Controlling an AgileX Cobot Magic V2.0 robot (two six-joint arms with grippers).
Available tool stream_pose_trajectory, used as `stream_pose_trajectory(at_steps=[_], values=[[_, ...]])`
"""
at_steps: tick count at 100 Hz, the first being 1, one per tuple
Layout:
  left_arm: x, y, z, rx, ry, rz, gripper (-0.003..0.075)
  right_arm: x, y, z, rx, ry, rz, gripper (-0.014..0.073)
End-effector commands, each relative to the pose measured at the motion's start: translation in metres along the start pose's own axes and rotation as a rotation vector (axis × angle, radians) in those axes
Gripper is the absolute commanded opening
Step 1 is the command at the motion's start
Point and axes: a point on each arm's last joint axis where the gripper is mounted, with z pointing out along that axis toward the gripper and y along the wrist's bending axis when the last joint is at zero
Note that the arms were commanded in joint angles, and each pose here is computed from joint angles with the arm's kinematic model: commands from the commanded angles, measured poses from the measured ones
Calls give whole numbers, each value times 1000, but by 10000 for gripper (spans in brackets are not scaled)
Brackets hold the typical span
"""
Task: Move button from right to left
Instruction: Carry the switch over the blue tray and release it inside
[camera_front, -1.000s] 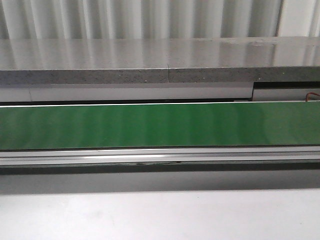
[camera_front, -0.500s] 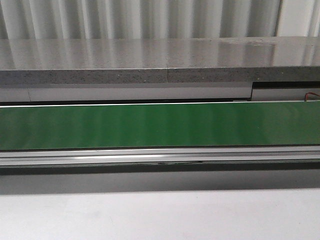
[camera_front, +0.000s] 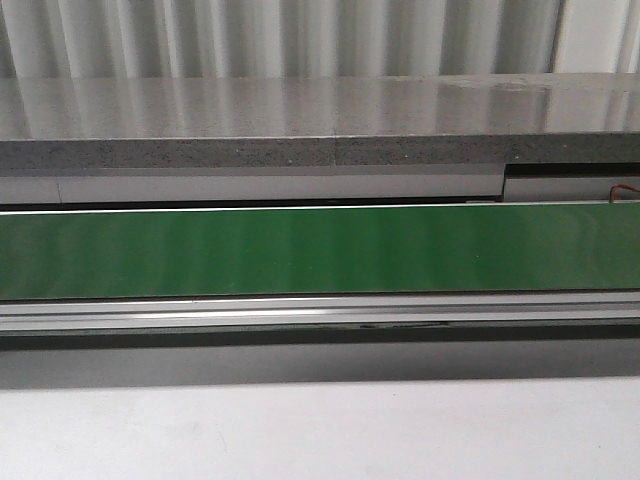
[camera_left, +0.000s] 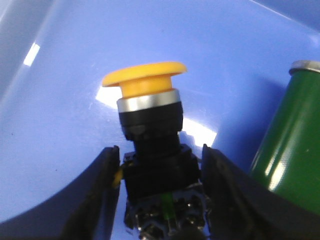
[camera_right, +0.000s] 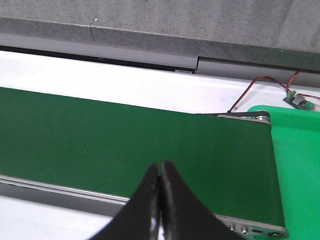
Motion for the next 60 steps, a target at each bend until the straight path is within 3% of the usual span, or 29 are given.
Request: stream_pose_trajectory(at_steps=[1, 44, 60], values=[[-15, 0, -14, 13, -110, -12, -20, -13, -2, -4, 25, -78, -9, -67], [-14, 10, -6, 11, -85, -60, -11, -13, -2, -4, 25, -78, -9, -67], [-13, 8, -4, 33, -74, -46, 100, -13, -2, -4, 25, -78, -9, -67]])
